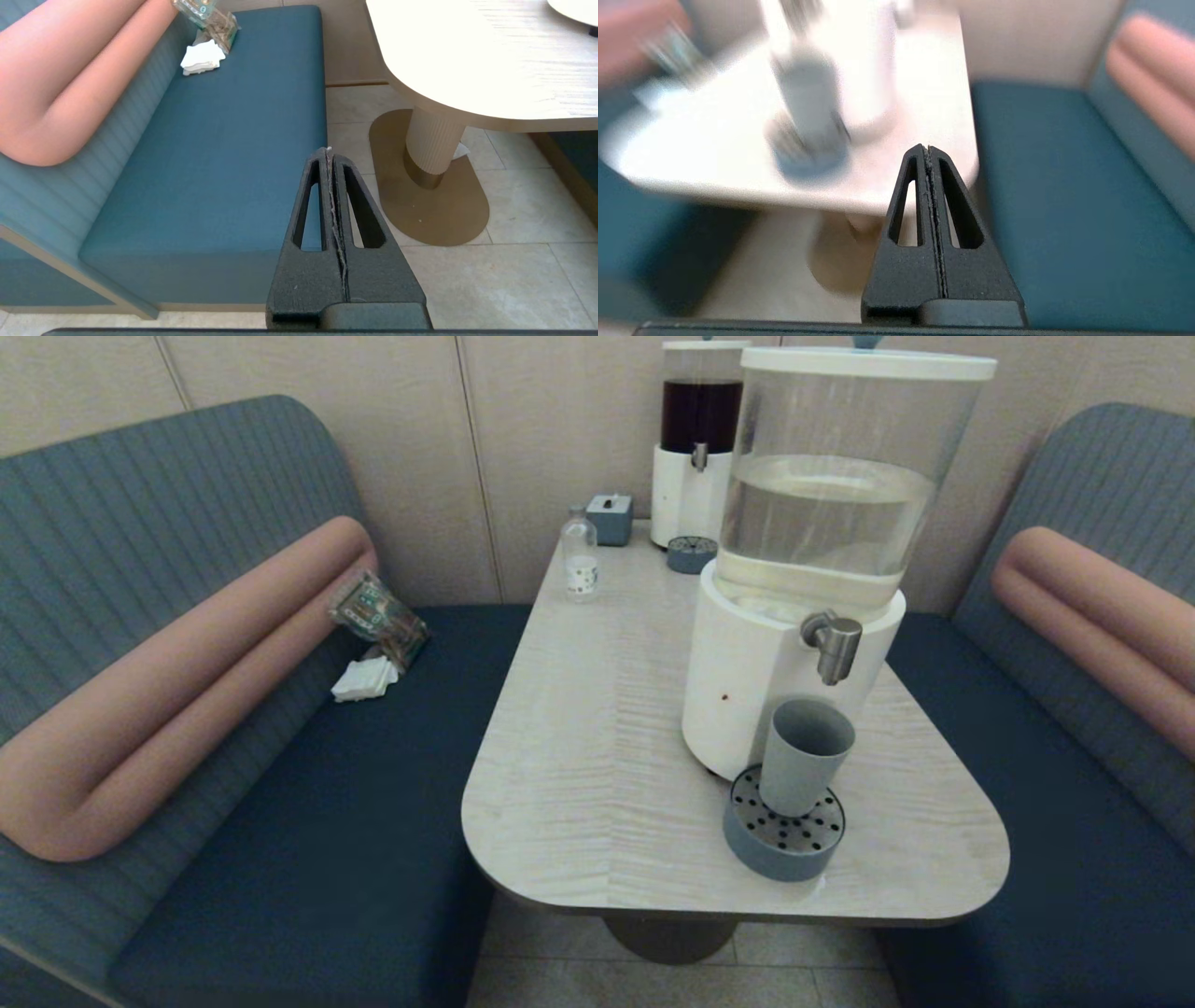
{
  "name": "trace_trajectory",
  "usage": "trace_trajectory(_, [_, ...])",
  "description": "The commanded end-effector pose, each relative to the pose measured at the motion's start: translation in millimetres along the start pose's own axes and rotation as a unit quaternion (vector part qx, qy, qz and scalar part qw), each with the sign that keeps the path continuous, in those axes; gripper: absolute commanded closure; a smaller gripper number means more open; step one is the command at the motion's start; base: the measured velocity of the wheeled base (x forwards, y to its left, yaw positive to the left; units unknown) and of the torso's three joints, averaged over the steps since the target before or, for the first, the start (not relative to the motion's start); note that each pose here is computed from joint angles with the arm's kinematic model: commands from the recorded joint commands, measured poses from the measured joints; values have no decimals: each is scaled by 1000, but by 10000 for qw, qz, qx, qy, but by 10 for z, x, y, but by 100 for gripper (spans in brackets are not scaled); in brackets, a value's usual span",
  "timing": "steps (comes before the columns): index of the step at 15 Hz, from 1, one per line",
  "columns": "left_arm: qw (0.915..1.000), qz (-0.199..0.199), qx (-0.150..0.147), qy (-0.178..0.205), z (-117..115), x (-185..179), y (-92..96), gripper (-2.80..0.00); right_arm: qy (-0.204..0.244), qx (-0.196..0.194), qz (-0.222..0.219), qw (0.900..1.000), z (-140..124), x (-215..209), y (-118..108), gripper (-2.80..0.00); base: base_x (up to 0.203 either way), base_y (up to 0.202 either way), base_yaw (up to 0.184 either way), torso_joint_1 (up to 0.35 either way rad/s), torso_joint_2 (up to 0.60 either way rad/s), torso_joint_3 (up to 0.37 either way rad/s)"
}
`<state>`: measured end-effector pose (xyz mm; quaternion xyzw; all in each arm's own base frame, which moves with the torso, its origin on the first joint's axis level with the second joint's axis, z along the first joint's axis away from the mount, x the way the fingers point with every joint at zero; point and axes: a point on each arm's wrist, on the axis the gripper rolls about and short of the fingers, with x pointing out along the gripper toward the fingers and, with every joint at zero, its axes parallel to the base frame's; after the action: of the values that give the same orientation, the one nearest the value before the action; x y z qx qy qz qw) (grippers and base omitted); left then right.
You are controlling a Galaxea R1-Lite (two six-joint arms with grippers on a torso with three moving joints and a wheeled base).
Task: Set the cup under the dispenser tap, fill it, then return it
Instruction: Turn on the faucet
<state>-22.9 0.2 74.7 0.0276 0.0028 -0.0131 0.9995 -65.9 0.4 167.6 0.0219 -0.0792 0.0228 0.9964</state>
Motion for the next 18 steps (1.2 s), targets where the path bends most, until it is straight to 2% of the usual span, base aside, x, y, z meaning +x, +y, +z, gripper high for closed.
trace_trajectory(1, [10000, 0, 1, -9, 0, -1, 0, 0, 52, 245, 56, 9997, 576, 82, 20, 0, 0, 0, 0, 0, 0, 0])
trace_trajectory(3, [10000, 0, 1, -9, 0, -1, 0, 0, 417, 434, 25, 9982, 1007, 372, 28, 0, 0, 0, 0, 0, 0, 0])
trace_trajectory(5, [10000, 0, 1, -9, 0, -1, 0, 0, 912, 518, -11, 9945, 1323, 752, 33, 0, 0, 0, 0, 0, 0, 0])
trace_trajectory(8, [10000, 0, 1, -9, 0, -1, 0, 0, 1850, 550, 12, 9812, 1693, 1417, 43, 0, 0, 0, 0, 0, 0, 0])
trace_trajectory(11, [10000, 0, 1, -9, 0, -1, 0, 0, 3109, 327, 300, 9494, 1781, 1929, 85, 0, 0, 0, 0, 0, 0, 0])
trace_trajectory(13, [10000, 0, 1, -9, 0, -1, 0, 0, 3517, 187, 654, 9336, 1821, 2137, 170, 0, 0, 0, 0, 0, 0, 0])
trace_trajectory(16, [10000, 0, 1, -9, 0, -1, 0, 0, 3657, 33, 1048, 9248, 1872, 2441, 323, 0, 0, 0, 0, 0, 0, 0])
trace_trajectory(18, [10000, 0, 1, -9, 0, -1, 0, 0, 3729, -186, 1123, 9209, 1774, 2687, 428, 0, 0, 0, 0, 0, 0, 0])
